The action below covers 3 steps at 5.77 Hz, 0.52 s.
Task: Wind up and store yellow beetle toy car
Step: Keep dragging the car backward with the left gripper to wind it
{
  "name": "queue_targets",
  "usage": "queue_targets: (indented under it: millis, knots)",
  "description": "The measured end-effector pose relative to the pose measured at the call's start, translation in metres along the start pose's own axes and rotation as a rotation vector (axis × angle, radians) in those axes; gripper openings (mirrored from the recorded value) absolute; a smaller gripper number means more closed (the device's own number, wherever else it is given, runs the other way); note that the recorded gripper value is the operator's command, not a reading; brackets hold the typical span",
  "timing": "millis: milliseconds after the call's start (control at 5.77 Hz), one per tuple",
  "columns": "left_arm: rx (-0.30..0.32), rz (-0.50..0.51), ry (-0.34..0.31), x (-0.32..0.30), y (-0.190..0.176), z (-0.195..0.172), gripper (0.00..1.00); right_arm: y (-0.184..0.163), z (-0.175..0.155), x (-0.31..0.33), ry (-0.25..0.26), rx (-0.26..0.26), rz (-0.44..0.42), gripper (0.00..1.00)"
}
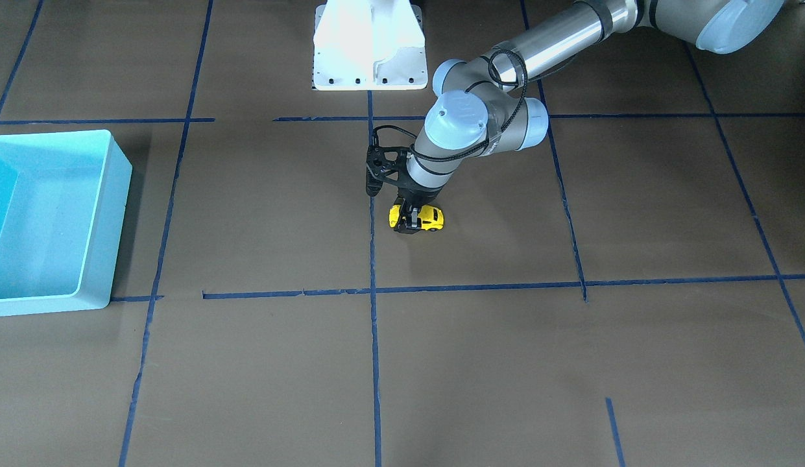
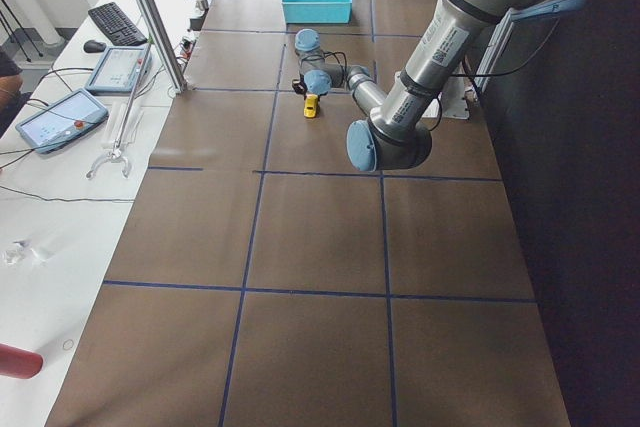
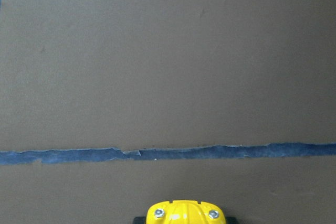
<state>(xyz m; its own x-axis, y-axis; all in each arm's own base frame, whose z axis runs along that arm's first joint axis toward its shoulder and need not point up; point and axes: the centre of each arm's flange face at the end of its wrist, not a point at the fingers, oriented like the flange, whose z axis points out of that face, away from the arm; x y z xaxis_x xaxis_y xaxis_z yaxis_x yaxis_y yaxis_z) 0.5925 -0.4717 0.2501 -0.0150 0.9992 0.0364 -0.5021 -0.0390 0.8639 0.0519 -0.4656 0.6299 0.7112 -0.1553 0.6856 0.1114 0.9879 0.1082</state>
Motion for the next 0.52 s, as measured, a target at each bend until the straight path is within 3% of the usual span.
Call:
queue_targets:
  millis: [520]
  knots:
    - [0.008, 0.009, -0.004, 0.0, 0.021, -0.005, 0.0, 0.002, 0.001, 0.001, -0.003, -0.003, 0.003, 1.0]
